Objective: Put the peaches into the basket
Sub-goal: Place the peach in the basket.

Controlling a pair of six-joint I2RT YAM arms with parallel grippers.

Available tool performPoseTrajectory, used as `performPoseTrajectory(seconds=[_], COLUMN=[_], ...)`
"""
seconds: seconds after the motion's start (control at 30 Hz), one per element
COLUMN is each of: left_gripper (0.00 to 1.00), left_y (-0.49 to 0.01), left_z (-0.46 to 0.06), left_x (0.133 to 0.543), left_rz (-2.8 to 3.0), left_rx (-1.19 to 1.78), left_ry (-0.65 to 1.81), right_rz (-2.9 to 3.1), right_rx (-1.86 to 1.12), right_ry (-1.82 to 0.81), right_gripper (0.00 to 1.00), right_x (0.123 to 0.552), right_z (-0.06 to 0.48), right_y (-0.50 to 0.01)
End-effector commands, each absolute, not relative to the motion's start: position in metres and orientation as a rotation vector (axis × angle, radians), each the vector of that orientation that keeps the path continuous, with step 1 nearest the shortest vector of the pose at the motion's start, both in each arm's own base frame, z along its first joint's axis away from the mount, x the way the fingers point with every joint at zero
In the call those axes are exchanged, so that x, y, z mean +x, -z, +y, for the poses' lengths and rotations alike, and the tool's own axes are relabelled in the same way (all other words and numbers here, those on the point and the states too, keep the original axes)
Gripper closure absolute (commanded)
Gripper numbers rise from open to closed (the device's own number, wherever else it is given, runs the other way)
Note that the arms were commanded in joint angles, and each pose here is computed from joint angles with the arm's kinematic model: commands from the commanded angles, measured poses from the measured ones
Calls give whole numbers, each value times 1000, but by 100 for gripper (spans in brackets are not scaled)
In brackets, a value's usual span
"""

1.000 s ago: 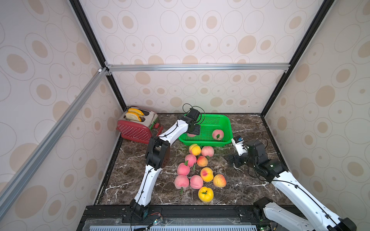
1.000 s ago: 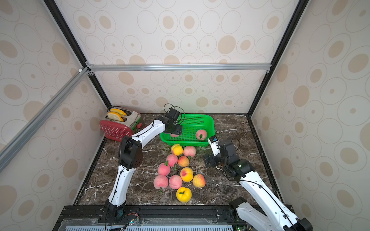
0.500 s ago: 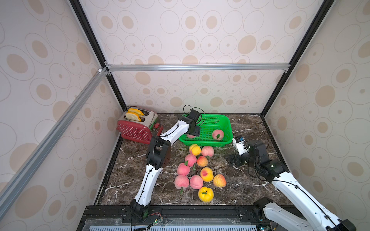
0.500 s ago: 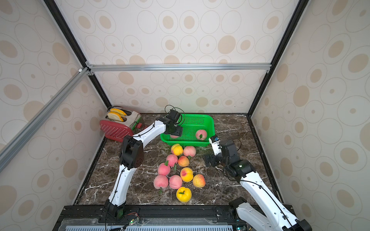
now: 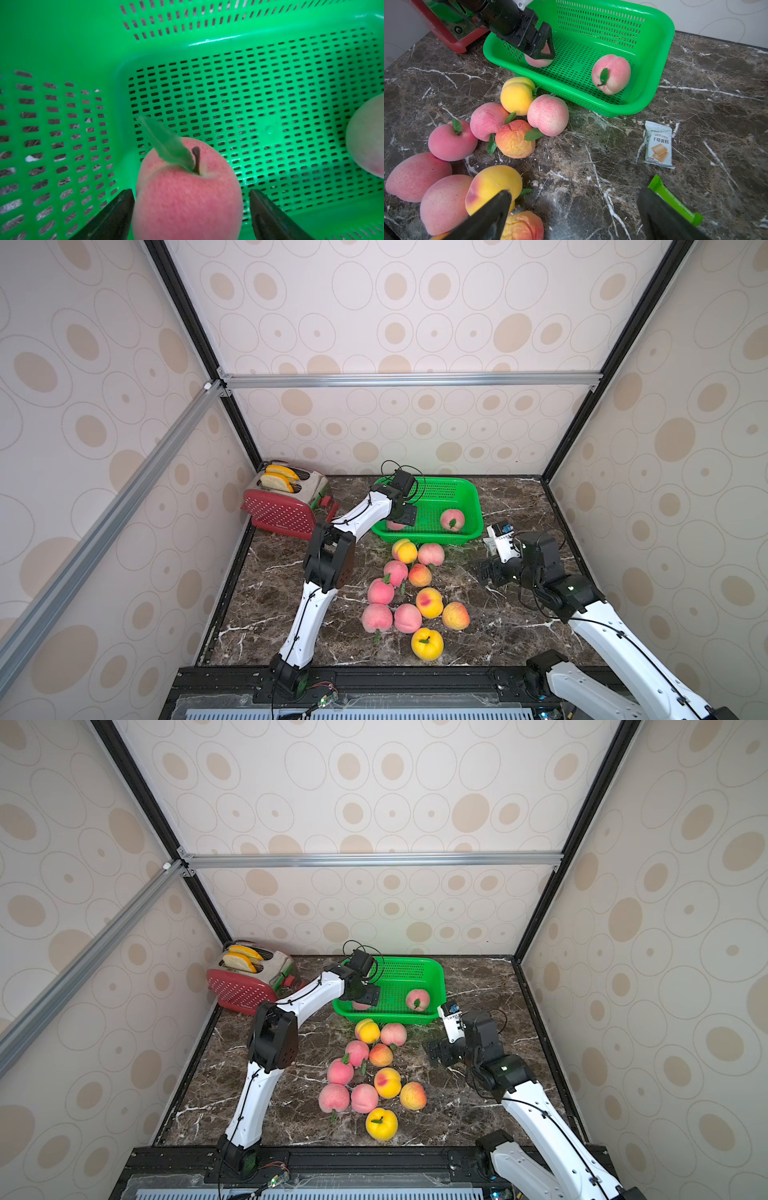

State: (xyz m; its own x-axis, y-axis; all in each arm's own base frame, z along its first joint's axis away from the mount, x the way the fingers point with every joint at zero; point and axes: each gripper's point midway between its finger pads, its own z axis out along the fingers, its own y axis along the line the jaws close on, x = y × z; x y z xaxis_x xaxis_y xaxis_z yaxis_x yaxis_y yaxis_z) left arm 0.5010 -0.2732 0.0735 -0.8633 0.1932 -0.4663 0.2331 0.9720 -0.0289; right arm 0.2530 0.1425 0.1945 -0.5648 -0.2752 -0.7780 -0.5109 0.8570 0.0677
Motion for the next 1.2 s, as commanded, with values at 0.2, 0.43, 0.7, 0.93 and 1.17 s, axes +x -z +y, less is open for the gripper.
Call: performPoseTrajectory(seconds=[0.2, 0.43, 0.7, 0.93, 1.17], left_gripper=[7, 1, 1, 1, 1], left_y=[-132, -184, -205, -203, -215], left_z=[-268, -251, -217, -187, -174], left_x=[500, 477, 408, 344, 293], left_rz=[2543, 2472, 2489, 2488, 2460], left_rx=[329, 384, 357, 302, 286], left_ry=[124, 102, 156, 228, 346], right_rz=[2209, 2280, 2333, 2399, 2458], right_rx=[-564, -547, -440, -540, -549], right_ry=[-389, -375, -434, -470, -474], right_gripper=[0, 0, 0, 0, 0], right_x=[247, 247, 234, 202, 182], right_z=[139, 136, 135, 166, 173], right_y=[-191, -172, -158, -131, -112])
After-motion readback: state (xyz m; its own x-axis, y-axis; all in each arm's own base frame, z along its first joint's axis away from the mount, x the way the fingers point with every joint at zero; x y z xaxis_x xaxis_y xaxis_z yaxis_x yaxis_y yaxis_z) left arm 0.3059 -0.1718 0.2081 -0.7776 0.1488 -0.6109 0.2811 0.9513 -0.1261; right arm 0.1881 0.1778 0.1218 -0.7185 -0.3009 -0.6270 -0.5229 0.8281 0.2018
